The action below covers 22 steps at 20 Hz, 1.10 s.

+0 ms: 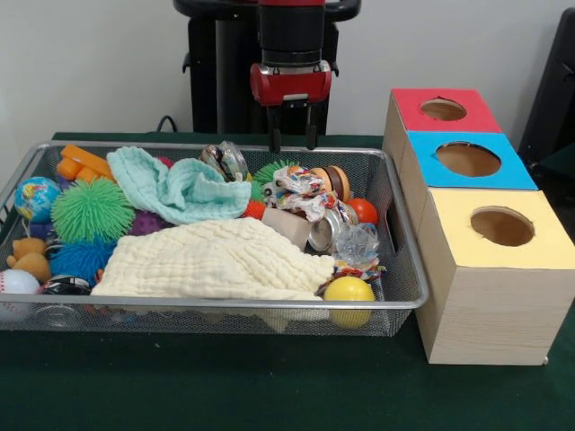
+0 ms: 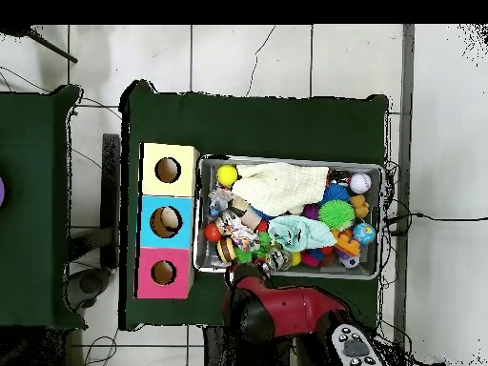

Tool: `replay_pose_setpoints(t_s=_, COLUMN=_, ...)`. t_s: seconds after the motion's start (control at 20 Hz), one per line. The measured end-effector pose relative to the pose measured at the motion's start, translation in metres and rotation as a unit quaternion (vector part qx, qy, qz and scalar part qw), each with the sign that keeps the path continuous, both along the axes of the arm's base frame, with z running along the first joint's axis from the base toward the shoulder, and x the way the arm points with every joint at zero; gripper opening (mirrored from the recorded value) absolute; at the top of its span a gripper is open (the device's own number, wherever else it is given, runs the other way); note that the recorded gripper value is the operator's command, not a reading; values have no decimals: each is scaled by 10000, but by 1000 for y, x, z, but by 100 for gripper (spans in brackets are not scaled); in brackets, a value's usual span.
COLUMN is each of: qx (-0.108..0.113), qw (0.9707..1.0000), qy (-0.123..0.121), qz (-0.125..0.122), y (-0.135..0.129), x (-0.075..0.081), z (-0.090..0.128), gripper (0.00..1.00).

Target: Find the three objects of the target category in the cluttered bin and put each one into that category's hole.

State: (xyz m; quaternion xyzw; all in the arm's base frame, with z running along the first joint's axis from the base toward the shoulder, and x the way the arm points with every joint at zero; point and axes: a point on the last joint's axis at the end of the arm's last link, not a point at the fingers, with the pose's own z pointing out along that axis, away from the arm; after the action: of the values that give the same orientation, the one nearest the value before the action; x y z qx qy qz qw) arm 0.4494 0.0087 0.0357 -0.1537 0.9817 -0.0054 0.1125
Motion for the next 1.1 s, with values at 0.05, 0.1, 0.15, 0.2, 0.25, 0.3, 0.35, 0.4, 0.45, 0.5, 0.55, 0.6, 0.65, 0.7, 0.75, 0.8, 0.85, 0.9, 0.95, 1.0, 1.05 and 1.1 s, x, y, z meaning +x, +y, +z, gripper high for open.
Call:
replay_pose_setpoints(t_s=0.05, qx=6, qw=10000, qy=-7, qz=5, y=1, x=-1, z=-1, gripper=100)
replay_pose_setpoints(t_s=0.1, qx=25, qw=10000, qy=-34, qz=22, y=3, x=-2, z=-4, gripper=100)
replay_pose_setpoints(t_s=0.15, qx=33, qw=10000, qy=-42, qz=27, y=3, x=-2, z=-5, gripper=100)
replay_pose_setpoints(t_s=0.2, qx=43, qw=10000, qy=-47, qz=29, y=4, x=-3, z=-6, gripper=100)
replay_pose_setpoints(t_s=0.25, qx=49, qw=10000, qy=-45, qz=28, y=4, x=-3, z=-7, gripper=100)
replay_pose_setpoints(t_s=0.3, qx=52, qw=10000, qy=-40, qz=29, y=4, x=-3, z=-7, gripper=100)
replay_pose_setpoints(t_s=0.35, qx=51, qw=10000, qy=-42, qz=28, y=4, x=-3, z=-7, gripper=100)
replay_pose_setpoints(t_s=0.4, qx=51, qw=10000, qy=-45, qz=28, y=4, x=-3, z=-7, gripper=100)
replay_pose_setpoints(t_s=0.45, qx=49, qw=10000, qy=-58, qz=19, y=3, x=-2, z=-6, gripper=100)
replay_pose_setpoints(t_s=0.5, qx=55, qw=9999, qy=-86, qz=-5, y=1, x=0, z=-4, gripper=100)
replay_pose_setpoints(t_s=0.55, qx=61, qw=9999, qy=-99, qz=-21, y=0, x=1, z=-3, gripper=100)
replay_pose_setpoints(t_s=0.6, qx=70, qw=9999, qy=-111, qz=-44, y=-3, x=3, z=-2, gripper=100)
replay_pose_setpoints(t_s=0.65, qx=85, qw=9999, qy=-123, qz=-80, y=-6, x=6, z=1, gripper=100)
replay_pose_setpoints(t_s=0.7, qx=93, qw=9998, qy=-130, qz=-107, y=-9, x=9, z=3, gripper=100)
replay_pose_setpoints(t_s=0.75, qx=111, qw=9997, qy=-124, qz=-155, y=-13, x=12, z=6, gripper=100)
replay_pose_setpoints(t_s=0.8, qx=126, qw=9996, qy=-110, qz=-207, y=-19, x=15, z=10, gripper=100)
replay_pose_setpoints(t_s=0.85, qx=144, qw=9995, qy=-87, qz=-263, y=-25, x=19, z=14, gripper=100)
replay_pose_setpoints(t_s=0.9, qx=166, qw=9991, qy=-21, qz=-379, y=-39, x=24, z=22, gripper=100)
replay_pose_setpoints(t_s=0.95, qx=171, qw=9990, qy=2, qz=-411, y=-43, x=25, z=24, gripper=100)
replay_pose_setpoints(t_s=1.0, qx=176, qw=9989, qy=25, qz=-443, y=-47, x=26, z=26, gripper=100)
replay_pose_setpoints(t_s=1.05, qx=178, qw=9984, qy=108, qz=-529, y=-59, x=29, z=34, gripper=100)
replay_pose_setpoints(t_s=1.1, qx=174, qw=9982, qy=140, qz=-556, y=-63, x=30, z=36, gripper=100)
